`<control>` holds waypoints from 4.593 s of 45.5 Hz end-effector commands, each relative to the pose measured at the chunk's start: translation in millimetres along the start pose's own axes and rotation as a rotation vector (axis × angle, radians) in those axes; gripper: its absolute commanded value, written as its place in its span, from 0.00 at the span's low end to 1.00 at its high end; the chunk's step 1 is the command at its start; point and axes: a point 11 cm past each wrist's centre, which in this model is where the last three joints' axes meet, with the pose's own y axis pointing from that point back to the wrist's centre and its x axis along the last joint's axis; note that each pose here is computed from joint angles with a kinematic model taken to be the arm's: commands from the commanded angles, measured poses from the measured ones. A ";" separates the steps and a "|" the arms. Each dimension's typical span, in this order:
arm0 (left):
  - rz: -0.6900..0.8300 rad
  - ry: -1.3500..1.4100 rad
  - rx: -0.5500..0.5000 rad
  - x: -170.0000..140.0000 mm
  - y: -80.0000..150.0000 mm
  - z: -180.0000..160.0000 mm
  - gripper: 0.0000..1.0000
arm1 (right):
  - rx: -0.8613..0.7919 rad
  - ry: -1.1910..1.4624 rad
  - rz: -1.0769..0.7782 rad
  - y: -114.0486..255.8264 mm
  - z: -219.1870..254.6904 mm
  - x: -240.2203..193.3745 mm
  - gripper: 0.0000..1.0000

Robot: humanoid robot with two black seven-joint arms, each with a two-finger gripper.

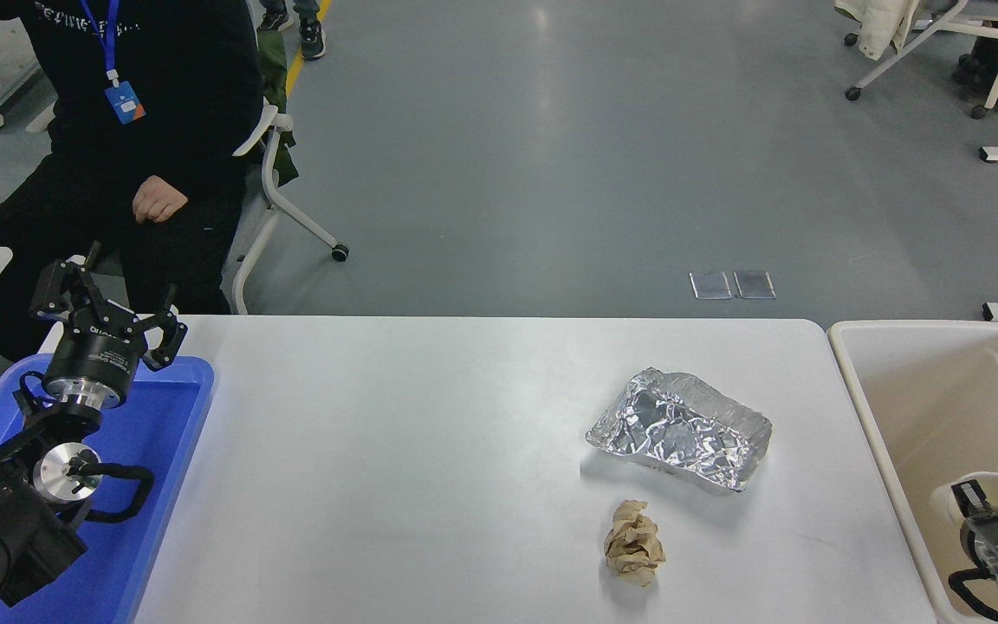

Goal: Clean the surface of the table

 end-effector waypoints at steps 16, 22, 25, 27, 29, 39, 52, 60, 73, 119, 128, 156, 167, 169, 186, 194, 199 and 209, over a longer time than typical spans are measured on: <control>0.001 -0.001 0.000 0.2 0.0 0.0 1.00 | 0.029 -0.144 -0.014 0.9 -11.0 54.6 1.00; 0.000 0.000 0.000 -0.2 -0.1 -0.1 1.00 | 0.098 -0.241 -0.062 11.4 -27.0 86.9 1.00; 0.001 -0.001 0.000 0.2 0.0 0.0 1.00 | 0.135 -0.264 -0.076 19.9 -34.1 105.0 1.00; 0.001 -0.001 0.000 0.2 0.0 0.0 1.00 | 0.161 -0.267 -0.086 26.5 -39.7 114.6 1.00; -0.001 0.000 -0.001 -0.4 -0.5 0.4 1.00 | 0.190 -0.274 -0.103 34.1 -47.1 120.9 1.00; -0.001 0.000 -0.001 -0.4 -0.5 0.4 1.00 | 0.332 -0.358 -0.160 70.2 -77.9 147.1 1.00; -0.001 0.000 -0.001 -0.4 -0.5 0.4 1.00 | 0.574 -0.686 -0.351 106.1 -137.8 123.0 1.00; 0.000 0.000 0.000 0.0 0.0 0.1 1.00 | 0.629 -0.949 -0.508 108.0 -150.8 62.3 1.00; -0.001 0.000 -0.001 -0.4 -0.5 0.4 1.00 | 0.713 -1.125 -0.745 135.5 -179.3 -36.5 1.00; -0.001 0.000 -0.001 -0.4 -0.5 0.4 1.00 | 0.839 -1.088 -0.724 148.3 -224.0 -120.8 1.00; -0.001 0.000 -0.001 -0.4 -0.5 0.4 1.00 | 0.834 -1.094 -0.727 149.7 -225.2 -124.9 1.00; -0.003 0.000 0.000 -0.9 -0.7 0.1 1.00 | 0.816 -1.234 -0.759 146.7 -210.6 -108.2 1.00; -0.003 0.001 -0.001 -0.9 -0.7 0.2 1.00 | 0.787 -1.030 -0.725 144.4 -204.1 -119.0 1.00; -0.002 -0.001 0.000 -0.5 -0.5 0.3 1.00 | 0.792 -0.931 -0.709 141.3 -199.8 -114.6 1.00; -0.003 0.000 0.000 -0.9 -0.7 0.1 1.00 | 0.868 -0.298 -0.637 150.4 -192.3 -65.2 1.00; -0.002 -0.001 0.000 -0.5 -0.5 0.3 1.00 | 0.860 0.086 -0.584 145.5 -173.2 -54.0 1.00; -0.002 -0.001 0.000 -0.5 -0.5 0.3 1.00 | 0.847 0.292 -0.558 140.9 -163.4 -50.7 1.00; -0.003 0.000 0.000 -0.9 -0.7 0.1 1.00 | 0.807 0.606 -0.535 135.3 -152.7 -39.3 1.00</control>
